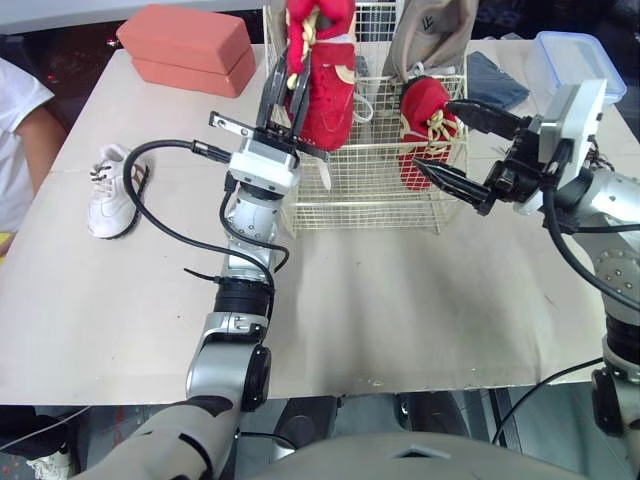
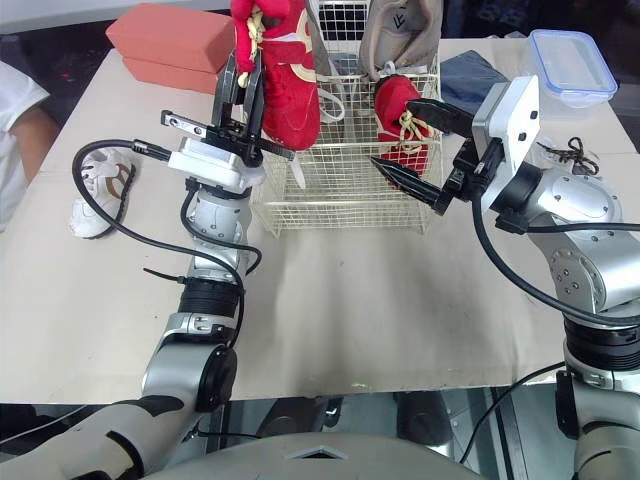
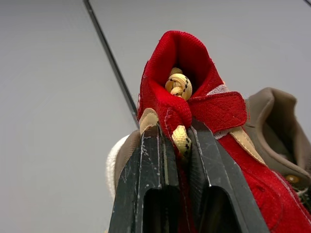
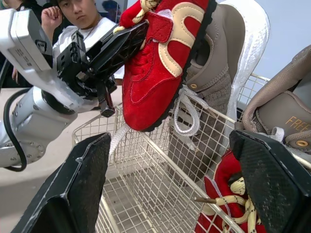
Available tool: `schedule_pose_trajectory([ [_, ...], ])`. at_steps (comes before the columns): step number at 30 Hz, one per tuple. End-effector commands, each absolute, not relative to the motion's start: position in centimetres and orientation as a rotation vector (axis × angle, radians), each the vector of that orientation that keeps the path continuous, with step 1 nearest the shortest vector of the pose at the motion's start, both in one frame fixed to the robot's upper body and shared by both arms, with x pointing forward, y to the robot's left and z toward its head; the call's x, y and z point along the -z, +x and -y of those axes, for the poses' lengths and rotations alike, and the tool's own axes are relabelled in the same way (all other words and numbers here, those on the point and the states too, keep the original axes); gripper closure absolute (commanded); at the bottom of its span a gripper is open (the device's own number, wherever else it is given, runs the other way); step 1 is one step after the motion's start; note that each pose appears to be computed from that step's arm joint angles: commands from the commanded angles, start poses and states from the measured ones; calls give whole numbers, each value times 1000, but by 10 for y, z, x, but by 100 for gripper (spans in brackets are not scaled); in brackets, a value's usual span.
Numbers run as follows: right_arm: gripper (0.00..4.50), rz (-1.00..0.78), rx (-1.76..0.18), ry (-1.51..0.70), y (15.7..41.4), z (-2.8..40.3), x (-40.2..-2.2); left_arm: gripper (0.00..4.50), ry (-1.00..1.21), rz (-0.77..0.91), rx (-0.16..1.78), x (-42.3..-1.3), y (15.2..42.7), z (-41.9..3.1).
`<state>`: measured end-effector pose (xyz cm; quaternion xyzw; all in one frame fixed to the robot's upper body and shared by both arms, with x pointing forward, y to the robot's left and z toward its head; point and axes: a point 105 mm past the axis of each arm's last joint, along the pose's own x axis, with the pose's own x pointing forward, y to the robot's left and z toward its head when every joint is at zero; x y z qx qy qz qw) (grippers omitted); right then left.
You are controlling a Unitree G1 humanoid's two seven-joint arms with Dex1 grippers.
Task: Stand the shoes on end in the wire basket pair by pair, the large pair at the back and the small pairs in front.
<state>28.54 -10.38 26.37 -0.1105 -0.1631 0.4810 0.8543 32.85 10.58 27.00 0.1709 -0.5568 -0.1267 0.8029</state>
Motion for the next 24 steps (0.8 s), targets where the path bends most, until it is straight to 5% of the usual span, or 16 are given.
schedule_pose_trajectory([
  [1,67,398,-996,-245,278,107,-275,446,373,1144,270,-258,336,-106],
  [24,67,427,-1034,182,291,64,-307,446,39,1226,601,-315,300,-76],
])
